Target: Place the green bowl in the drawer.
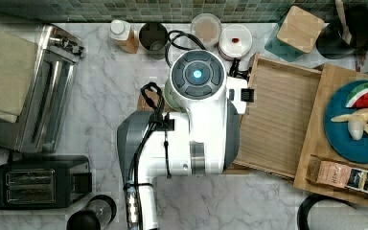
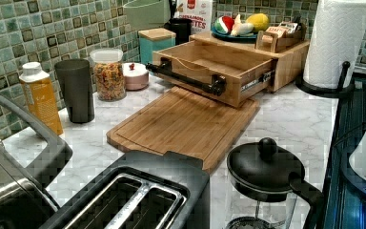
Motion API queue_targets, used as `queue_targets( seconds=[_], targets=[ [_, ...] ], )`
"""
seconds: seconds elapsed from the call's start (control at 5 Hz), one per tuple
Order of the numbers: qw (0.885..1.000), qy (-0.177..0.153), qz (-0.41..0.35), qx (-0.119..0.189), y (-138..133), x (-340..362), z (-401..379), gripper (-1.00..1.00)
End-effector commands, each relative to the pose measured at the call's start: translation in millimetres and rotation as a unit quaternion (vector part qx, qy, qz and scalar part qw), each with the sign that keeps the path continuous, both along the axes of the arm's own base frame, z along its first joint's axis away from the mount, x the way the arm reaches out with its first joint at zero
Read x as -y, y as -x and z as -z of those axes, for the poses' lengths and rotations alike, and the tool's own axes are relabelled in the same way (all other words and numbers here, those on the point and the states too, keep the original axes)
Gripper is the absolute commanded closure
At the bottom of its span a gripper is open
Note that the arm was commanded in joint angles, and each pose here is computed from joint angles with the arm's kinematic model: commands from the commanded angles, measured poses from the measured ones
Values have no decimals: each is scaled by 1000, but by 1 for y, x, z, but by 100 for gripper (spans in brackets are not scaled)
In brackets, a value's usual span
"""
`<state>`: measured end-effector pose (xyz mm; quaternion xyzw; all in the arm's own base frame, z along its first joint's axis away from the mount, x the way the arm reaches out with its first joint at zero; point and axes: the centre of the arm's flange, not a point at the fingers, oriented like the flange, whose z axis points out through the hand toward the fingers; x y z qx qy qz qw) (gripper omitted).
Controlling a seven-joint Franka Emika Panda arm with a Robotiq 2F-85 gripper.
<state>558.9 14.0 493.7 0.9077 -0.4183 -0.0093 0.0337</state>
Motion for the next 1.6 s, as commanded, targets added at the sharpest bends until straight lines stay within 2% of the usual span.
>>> queue_targets(
  seconds=[0.2,0.4,0.8,1.0,1.2,1.4,1.6],
  targets=[
    [1000,0,0,3,1,0,-3,100],
    [999,4,31,13,-1,28,-4,100],
    [994,-12,97,43,-2,110,-12,100],
    [989,-45,138,40,-2,152,-13,100],
    [979,-48,187,68,8,184,-7,100],
    [964,-26,252,75,17,201,2,100],
    [940,-10,332,80,23,208,8,100]
  ],
)
